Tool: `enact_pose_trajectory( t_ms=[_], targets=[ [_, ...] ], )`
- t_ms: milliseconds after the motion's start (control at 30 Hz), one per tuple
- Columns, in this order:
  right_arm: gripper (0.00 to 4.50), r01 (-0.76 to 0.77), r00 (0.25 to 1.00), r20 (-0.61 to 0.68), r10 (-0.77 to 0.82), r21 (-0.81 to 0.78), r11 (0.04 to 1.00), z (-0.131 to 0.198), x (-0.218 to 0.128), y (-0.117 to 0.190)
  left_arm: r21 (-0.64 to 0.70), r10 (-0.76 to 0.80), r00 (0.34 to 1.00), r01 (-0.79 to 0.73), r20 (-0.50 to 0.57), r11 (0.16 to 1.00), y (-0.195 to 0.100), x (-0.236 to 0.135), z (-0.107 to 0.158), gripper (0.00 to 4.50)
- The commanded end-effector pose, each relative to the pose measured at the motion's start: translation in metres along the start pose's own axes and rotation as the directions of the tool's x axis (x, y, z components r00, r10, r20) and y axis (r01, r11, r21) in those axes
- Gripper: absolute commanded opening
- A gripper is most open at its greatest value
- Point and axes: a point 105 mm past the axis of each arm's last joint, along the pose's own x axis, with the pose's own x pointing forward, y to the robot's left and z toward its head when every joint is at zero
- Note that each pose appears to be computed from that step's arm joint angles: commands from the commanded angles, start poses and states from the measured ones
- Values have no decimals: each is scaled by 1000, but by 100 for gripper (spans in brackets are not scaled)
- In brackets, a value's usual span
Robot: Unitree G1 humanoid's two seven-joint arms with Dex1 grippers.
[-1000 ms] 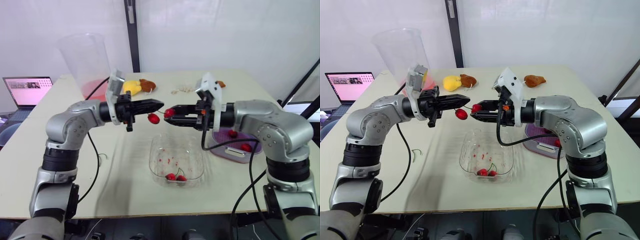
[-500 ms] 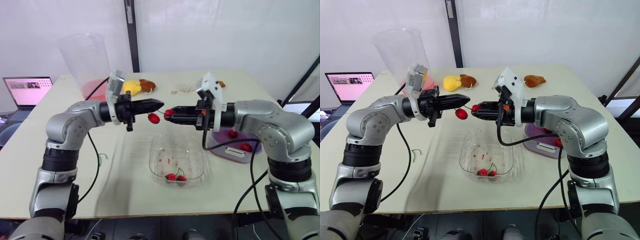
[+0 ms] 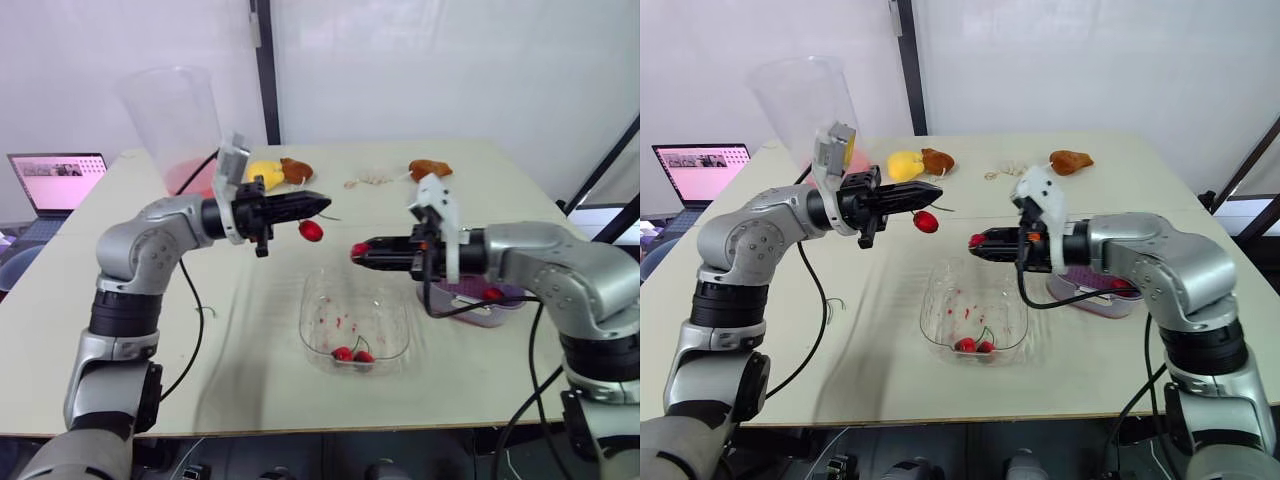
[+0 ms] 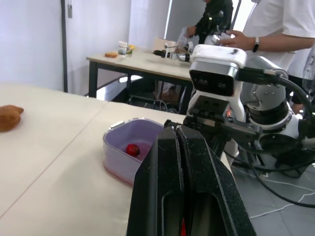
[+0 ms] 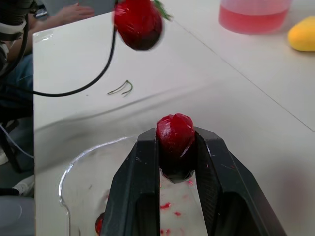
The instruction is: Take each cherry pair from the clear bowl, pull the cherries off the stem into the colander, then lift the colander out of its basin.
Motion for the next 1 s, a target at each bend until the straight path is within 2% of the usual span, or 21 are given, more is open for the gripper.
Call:
enact_pose_trajectory(
  t_ms=[33, 200, 267, 400, 467, 533, 633, 667, 833, 933, 1000],
  targets=[
    [97, 238, 969, -55, -240, -49, 970, -7, -46, -41, 57, -4, 1000, 3, 18, 998, -3, 0, 12, 0],
    [97, 431, 865, -237, -443, -101, 896, -45, -92, -81, 56, 27, 999, -28, 19, 998, 2, 2, 7, 0],
    [97, 459, 841, -266, -471, -110, 882, -56, -98, -88, 56, 28, 999, -29, 25, 998, 3, 3, 7, 0],
    [97, 447, 840, -307, -448, -78, 891, -73, -97, -88, 58, 27, 999, -29, 29, 998, 2, 6, 7, 0],
    [155, 455, 835, -317, -450, -64, 888, -78, -98, -90, 61, 28, 999, -30, 29, 998, 2, 6, 6, 0],
    [243, 464, 828, -320, -461, -72, 883, -78, -101, -92, 63, 31, 999, -33, 33, 997, 2, 7, 7, 0],
    [377, 421, 859, -279, -428, -89, 903, -55, -104, -85, 58, 32, 997, -36, 72, 998, 1, 9, 14, 0],
    [441, 393, 875, -265, -405, -99, 914, -45, -105, -80, 56, 27, 997, -31, 72, 998, 0, 10, 14, 0],
    [447, 217, 967, -104, -231, -133, 967, 5, -81, -45, 43, 9, 997, -12, 75, 999, -2, 11, 16, 0],
    [447, 97, 993, -54, -109, -187, 978, 24, -55, -17, 42, 2, 997, -6, 77, 999, -2, 13, 17, 0],
    [447, 30, 999, 46, -21, -212, 977, 47, -32, 3, 38, -1, 997, -3, 83, 999, -3, 15, 17, 0]
  ],
)
